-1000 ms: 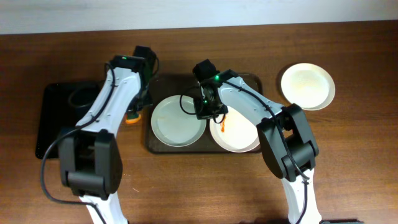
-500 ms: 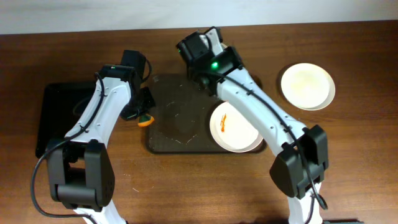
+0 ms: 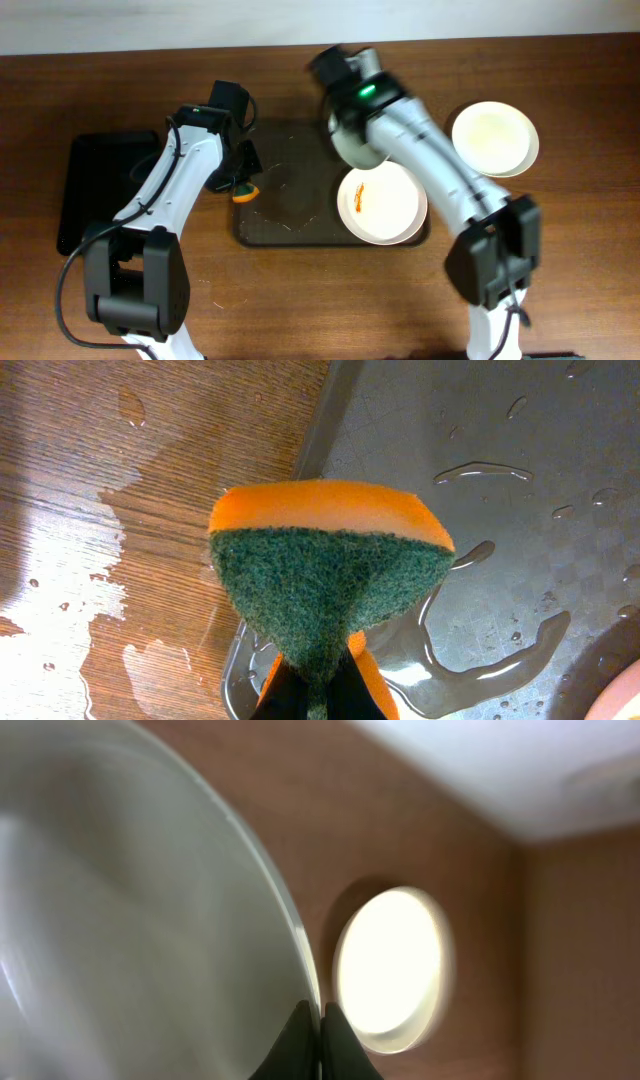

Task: Clean dirty plates on tray and stack at the side
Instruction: 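Carry the back plate with the right gripper and stack it on the right plate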

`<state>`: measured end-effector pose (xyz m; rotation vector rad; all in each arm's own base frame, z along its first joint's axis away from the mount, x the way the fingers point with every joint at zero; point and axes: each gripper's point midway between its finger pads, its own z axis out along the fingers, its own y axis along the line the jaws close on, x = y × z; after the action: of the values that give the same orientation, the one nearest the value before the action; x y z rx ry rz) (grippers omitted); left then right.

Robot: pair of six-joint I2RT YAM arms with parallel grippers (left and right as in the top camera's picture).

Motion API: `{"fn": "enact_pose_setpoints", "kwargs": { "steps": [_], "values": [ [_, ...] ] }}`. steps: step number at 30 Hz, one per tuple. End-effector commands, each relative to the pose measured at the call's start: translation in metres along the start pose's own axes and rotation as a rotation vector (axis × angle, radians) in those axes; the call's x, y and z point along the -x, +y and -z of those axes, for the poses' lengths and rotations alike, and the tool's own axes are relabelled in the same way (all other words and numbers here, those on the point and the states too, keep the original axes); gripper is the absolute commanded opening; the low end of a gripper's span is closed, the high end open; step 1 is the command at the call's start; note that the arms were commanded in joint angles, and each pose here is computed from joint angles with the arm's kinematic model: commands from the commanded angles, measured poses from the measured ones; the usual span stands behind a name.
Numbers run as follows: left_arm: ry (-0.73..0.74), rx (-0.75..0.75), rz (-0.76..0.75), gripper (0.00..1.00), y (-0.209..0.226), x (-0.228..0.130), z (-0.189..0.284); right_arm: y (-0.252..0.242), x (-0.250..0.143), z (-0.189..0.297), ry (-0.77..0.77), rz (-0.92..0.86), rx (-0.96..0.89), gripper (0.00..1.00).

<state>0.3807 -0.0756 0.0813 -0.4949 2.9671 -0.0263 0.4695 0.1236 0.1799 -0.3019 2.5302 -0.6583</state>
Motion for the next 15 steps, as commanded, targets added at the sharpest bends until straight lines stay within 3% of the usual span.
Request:
{"fn": "enact_pose_setpoints", "kwargs": {
  "steps": [1,3,4,5,8,11,13,14,15],
  "values": [
    [-0.006,-0.008,-0.018,0.00,0.000,-0.001,0.003,-0.003,-0.006,-0.020,0.109,-0.266,0.574,0.04],
    [-0.012,-0.011,-0.018,0.00,-0.001,0.000,0.003,-0.008,0.001,0.004,-0.036,-0.174,1.075,0.04],
    [-0.013,-0.012,-0.018,0.00,-0.001,0.000,0.003,-0.017,-0.001,0.017,-0.139,-0.112,1.220,0.04],
    [-0.012,-0.012,-0.017,0.00,-0.001,0.000,0.003,-0.030,-0.008,0.019,-0.189,-0.088,1.269,0.04],
    [-0.012,-0.012,-0.018,0.00,-0.001,0.000,0.003,-0.059,-0.028,-0.007,-0.147,-0.181,1.241,0.04],
    [-0.013,-0.012,-0.017,0.00,-0.001,0.000,0.003,-0.094,-0.038,-0.043,-0.072,-0.334,1.103,0.04],
    [-0.015,-0.013,-0.017,0.00,-0.002,0.001,0.003,-0.124,-0.055,-0.084,0.059,-0.447,0.834,0.04],
    [-0.018,-0.015,-0.017,0.00,-0.002,0.002,0.003,-0.157,-0.074,-0.113,0.177,-0.593,0.553,0.04],
    [-0.019,-0.016,-0.017,0.00,-0.002,0.002,0.003,-0.176,-0.084,-0.124,0.219,-0.677,0.401,0.04]
  ]
}}
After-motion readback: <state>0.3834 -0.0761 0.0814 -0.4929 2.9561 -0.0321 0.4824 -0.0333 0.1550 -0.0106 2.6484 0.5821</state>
